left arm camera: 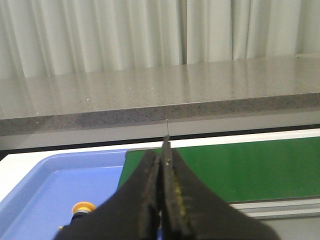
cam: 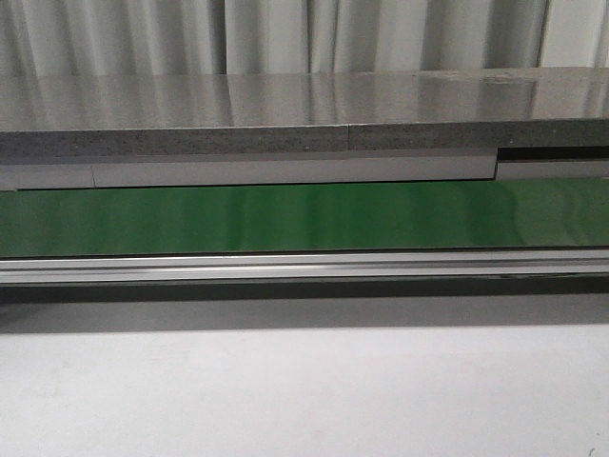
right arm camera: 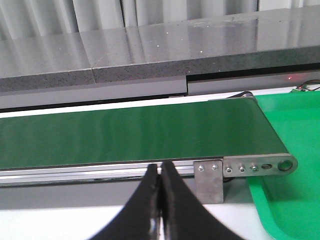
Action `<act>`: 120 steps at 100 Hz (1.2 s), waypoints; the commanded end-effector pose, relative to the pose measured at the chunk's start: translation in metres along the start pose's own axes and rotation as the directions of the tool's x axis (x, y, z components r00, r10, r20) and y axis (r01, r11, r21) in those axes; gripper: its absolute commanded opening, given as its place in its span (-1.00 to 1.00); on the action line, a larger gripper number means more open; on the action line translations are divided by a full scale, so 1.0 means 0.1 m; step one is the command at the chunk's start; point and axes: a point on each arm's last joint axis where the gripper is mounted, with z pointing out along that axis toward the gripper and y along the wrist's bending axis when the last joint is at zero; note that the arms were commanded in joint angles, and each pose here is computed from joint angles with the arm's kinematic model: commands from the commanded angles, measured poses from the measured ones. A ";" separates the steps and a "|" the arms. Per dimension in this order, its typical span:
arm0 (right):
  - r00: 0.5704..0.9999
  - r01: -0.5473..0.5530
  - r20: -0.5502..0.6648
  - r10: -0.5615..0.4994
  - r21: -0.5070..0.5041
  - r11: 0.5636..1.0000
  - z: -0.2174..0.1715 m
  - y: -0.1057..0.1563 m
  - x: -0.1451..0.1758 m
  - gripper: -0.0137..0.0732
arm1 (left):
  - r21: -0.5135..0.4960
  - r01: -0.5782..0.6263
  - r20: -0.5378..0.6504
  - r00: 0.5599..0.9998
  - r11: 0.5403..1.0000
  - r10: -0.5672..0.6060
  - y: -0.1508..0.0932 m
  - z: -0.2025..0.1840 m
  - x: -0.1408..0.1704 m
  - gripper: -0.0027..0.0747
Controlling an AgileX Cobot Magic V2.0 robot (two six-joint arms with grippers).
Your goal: Move button from left to right
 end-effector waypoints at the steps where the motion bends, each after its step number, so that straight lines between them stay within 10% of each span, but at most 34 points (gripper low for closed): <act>1: 0.993 0.011 0.114 -0.010 -0.005 1.000 -0.03 0.01 -0.13 -0.84 | -0.002 0.000 0.061 0.998 1.000 0.000 0.00 -0.01 0.10 -0.98; 47: 0.993 0.011 0.114 -0.010 -0.005 1.000 -0.03 0.01 -0.13 -0.84 | -0.002 0.005 0.064 0.998 1.000 -0.005 0.00 -0.01 0.09 -0.98; 87: 0.993 0.011 0.114 -0.010 -0.005 1.000 -0.03 0.01 -0.13 -0.84 | 0.033 0.233 -0.022 0.972 0.972 -0.232 -0.01 0.04 -0.39 -0.98; 120: 0.993 0.011 0.114 -0.010 -0.005 1.000 -0.03 0.01 -0.13 -0.84 | 0.089 0.210 -0.398 0.903 0.974 -0.159 -0.06 0.35 -1.04 -0.98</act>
